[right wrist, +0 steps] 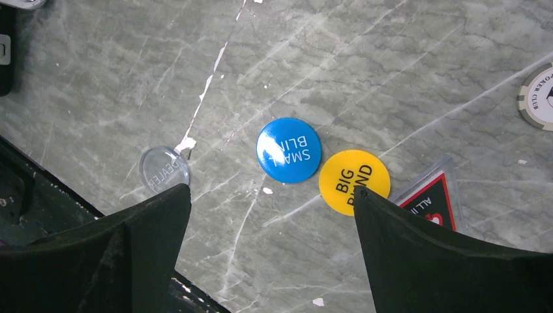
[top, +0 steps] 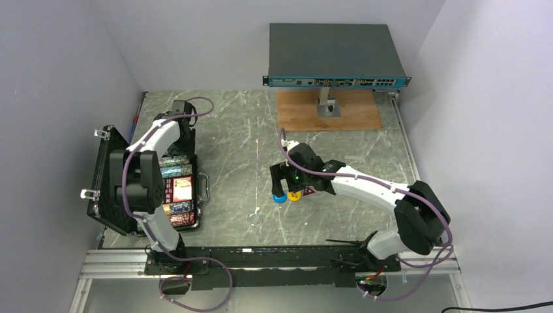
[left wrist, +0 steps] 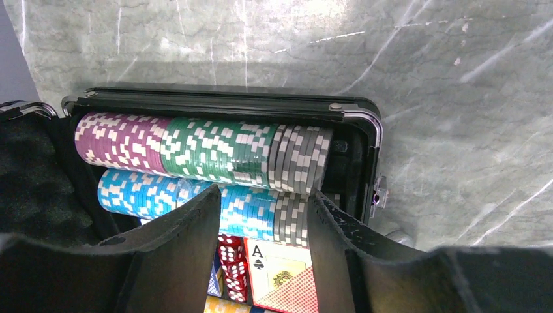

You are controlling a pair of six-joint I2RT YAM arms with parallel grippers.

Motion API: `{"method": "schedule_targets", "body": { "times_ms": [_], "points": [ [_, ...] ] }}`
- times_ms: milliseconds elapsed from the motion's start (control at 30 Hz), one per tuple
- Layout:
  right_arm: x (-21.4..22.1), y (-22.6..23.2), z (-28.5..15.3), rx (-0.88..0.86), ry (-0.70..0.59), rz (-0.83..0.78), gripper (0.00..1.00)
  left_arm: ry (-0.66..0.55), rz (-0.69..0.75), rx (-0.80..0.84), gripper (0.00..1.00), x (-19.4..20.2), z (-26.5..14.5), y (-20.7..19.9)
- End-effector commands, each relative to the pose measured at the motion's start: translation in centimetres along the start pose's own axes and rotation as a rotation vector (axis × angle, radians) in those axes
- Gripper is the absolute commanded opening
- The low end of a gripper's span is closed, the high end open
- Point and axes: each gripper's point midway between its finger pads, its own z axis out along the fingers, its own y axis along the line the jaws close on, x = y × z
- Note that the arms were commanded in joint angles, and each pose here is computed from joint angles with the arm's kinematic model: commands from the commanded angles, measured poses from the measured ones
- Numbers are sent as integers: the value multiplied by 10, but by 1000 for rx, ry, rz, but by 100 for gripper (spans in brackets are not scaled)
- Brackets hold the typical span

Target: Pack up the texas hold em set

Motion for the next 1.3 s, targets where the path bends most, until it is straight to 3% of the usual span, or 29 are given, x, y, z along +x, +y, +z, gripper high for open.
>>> {"method": "schedule_targets", "body": {
  "times_ms": [0, 267, 533, 767, 900, 1000, 1267],
  "points": [
    [-10, 8, 2, -24, -34, 5, 96, -43, -22, 5, 55, -8, -10, 5],
    [-10, 3, 1, 4, -40, 5, 96, -93, -38, 67, 57, -14, -21, -2],
    [-23, -39, -14, 222, -124, 82, 97, -268, -61, 241, 79, -31, -62, -21],
    [-13, -105, -8, 383, -47, 209, 100, -454, -28, 460, 91, -41, -113, -50],
    [-15, -132, 3, 437, -21, 237, 96, -541, 27, 548, 93, -41, -141, -70],
    [-19, -145, 14, 447, -13, 255, 87, -585, 89, 562, 94, -38, -157, -85],
    [-25, -158, 34, 482, -27, 216, 75, -610, 172, 557, 94, -28, -170, -103]
  ]
}}
